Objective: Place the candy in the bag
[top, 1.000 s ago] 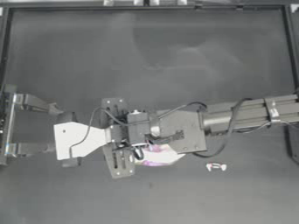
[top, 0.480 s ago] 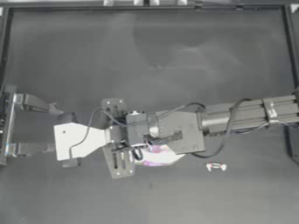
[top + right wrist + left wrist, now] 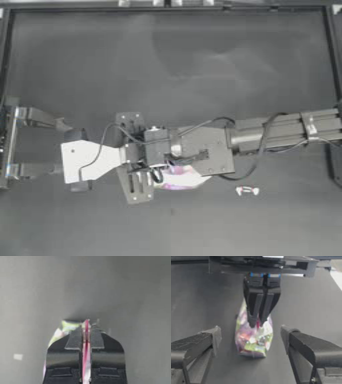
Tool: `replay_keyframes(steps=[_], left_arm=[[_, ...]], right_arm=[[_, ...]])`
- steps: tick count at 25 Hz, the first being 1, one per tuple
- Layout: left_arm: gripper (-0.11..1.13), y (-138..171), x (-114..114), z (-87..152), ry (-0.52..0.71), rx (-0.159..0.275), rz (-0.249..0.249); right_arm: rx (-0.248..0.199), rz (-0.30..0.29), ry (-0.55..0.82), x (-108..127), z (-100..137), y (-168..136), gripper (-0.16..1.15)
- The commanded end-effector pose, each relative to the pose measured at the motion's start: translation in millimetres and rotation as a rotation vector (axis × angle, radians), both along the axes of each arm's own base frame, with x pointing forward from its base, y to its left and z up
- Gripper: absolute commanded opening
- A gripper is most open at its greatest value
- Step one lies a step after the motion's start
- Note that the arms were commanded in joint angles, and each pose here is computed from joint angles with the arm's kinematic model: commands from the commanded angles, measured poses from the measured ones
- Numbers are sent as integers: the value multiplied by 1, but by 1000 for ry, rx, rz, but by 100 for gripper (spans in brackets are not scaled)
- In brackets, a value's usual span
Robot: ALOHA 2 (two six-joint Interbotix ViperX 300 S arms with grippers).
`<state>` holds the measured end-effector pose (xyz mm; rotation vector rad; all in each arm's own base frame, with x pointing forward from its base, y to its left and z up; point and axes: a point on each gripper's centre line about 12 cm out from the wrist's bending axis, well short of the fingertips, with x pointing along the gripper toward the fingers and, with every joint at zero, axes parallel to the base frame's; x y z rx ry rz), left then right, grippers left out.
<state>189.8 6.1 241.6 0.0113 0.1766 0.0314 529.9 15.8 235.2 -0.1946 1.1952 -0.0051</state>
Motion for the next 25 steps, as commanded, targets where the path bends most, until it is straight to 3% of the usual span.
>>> replay_keyframes(steps=[1,12,25], left_arm=[[101,1,3,-1,10,-15,6],[101,1,7,-9,44,-57,20],[101,-4,41,-20,79,-80,8]], right_arm=[[5,6,-87,-3,34,0,17],[14,3,-151,-15,42,-3,15],[33,-17,-214,-35,43,-6,10]])
